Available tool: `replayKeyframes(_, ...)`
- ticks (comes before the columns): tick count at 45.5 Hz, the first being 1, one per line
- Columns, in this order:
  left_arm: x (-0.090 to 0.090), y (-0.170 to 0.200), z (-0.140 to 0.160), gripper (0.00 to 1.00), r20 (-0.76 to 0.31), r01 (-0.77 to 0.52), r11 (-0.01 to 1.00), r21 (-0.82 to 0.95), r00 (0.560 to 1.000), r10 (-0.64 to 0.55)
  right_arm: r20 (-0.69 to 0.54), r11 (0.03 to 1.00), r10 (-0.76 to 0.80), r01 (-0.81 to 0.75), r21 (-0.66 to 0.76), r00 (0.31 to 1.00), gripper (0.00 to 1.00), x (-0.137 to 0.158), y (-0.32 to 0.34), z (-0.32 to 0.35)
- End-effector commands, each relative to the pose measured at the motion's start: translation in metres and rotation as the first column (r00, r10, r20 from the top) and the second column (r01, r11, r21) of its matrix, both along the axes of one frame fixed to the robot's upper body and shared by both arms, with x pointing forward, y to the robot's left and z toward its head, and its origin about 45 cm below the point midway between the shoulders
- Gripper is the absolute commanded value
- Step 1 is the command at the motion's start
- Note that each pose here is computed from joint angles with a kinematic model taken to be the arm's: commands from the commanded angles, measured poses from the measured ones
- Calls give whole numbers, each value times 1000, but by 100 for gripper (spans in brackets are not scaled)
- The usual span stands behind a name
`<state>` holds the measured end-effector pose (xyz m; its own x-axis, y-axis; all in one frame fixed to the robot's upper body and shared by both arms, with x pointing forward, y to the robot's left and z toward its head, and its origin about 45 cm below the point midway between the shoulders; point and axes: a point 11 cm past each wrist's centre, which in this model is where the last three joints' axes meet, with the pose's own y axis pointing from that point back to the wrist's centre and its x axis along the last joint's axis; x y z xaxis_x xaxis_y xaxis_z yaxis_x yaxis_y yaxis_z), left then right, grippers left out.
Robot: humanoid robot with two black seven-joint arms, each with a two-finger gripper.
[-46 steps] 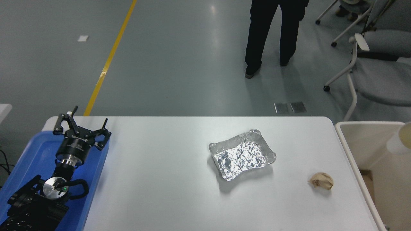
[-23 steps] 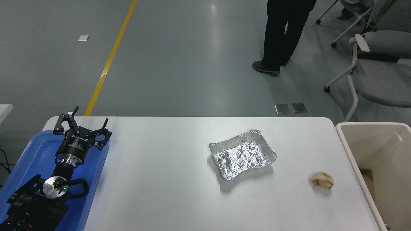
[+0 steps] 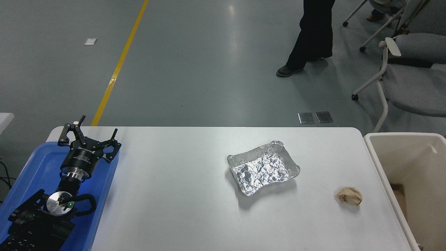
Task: Pick up paper cup place in dustbin
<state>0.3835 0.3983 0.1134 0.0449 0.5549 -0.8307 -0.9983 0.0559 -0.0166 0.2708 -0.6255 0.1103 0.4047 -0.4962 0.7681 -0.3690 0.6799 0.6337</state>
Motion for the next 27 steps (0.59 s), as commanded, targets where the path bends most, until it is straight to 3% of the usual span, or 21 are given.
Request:
replayKeyframes(1, 0, 0, 0, 99, 0, 0, 1000, 0, 1000, 0, 14, 1000, 4, -4, -2, 1000, 46, 3, 4, -3)
replayKeyframes(4, 0, 0, 0, 99, 0, 0, 1000, 0, 1000, 0, 19, 1000, 6, -6, -3, 1000, 83, 5, 5, -2)
replayKeyframes(6, 1, 0, 1, 99, 2, 0, 1000, 0, 1000, 0, 34, 1000, 9, -9, -2, 999, 92, 10, 6, 1)
replayKeyframes(17, 1, 0, 0, 99, 1, 2, 1000, 1, 1000, -2, 19, 996, 39, -41, 84, 999, 93, 25, 28, -2)
replayKeyframes(27, 1, -1, 0, 99, -1, 4, 1000, 2, 1000, -4, -8, 984, 36, -34, 172, 999, 93, 20, 32, 13)
